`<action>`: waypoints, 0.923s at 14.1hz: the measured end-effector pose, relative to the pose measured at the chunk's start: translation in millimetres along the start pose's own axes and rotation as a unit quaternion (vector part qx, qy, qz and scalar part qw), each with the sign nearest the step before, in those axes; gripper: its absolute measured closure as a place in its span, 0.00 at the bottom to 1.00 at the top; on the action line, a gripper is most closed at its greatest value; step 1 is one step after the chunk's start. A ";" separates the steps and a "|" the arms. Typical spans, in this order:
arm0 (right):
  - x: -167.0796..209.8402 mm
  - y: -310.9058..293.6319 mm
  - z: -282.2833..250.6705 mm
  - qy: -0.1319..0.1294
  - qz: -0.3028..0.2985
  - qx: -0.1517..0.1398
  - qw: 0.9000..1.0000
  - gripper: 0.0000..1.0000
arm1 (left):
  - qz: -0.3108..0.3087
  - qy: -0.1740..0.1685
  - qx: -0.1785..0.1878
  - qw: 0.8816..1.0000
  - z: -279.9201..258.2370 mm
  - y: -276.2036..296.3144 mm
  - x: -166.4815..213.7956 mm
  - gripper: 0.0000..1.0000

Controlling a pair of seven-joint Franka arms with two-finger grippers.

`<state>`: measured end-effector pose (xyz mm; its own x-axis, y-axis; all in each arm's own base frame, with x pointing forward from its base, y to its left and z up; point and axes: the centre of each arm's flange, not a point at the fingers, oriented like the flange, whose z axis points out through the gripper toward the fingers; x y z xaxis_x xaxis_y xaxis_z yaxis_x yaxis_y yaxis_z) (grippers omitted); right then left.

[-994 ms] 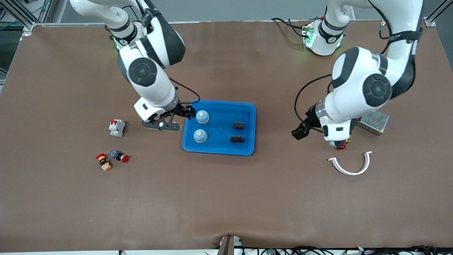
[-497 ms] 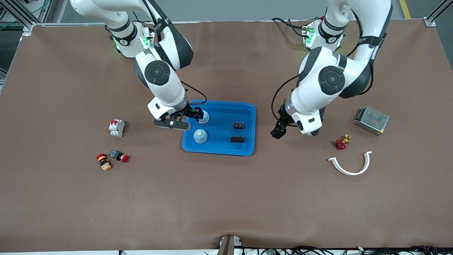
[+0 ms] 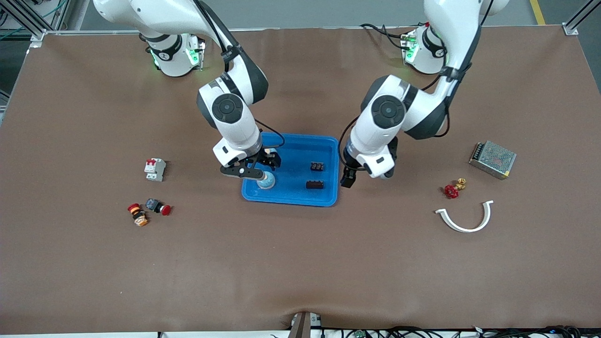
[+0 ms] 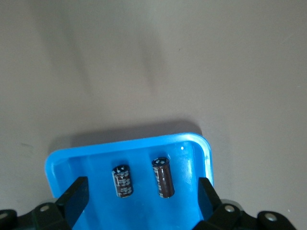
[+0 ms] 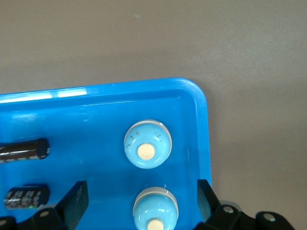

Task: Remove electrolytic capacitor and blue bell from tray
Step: 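Lower the left gripper over a capacitor while the right gripper lowers over a bell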

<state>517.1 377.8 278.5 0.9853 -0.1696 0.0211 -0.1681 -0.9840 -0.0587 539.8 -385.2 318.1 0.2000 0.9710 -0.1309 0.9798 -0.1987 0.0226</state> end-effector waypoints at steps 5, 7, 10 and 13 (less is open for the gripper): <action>10.2 -6.0 22.4 0.008 0.001 0.002 1.000 0.00 | -0.064 0.021 -0.006 0.998 33.1 22.0 -12.7 0.00; 11.8 -6.6 37.2 0.013 0.001 0.003 1.000 0.00 | -0.076 0.031 -0.008 0.997 51.0 27.3 -21.6 0.00; 13.5 -6.4 55.3 0.015 0.001 0.002 1.000 0.00 | -0.077 0.033 -0.005 0.996 70.1 30.7 -34.8 0.00; 14.5 -5.8 63.6 0.014 0.002 -0.002 1.000 0.00 | -0.071 0.034 -0.003 0.997 81.4 30.2 -45.0 0.00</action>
<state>534.3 384.5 215.7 0.9836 -0.1740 0.0481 -0.1713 -0.9836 -0.0556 560.1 -445.7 243.9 0.0586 0.9961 -0.0656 0.9982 -0.0577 0.0153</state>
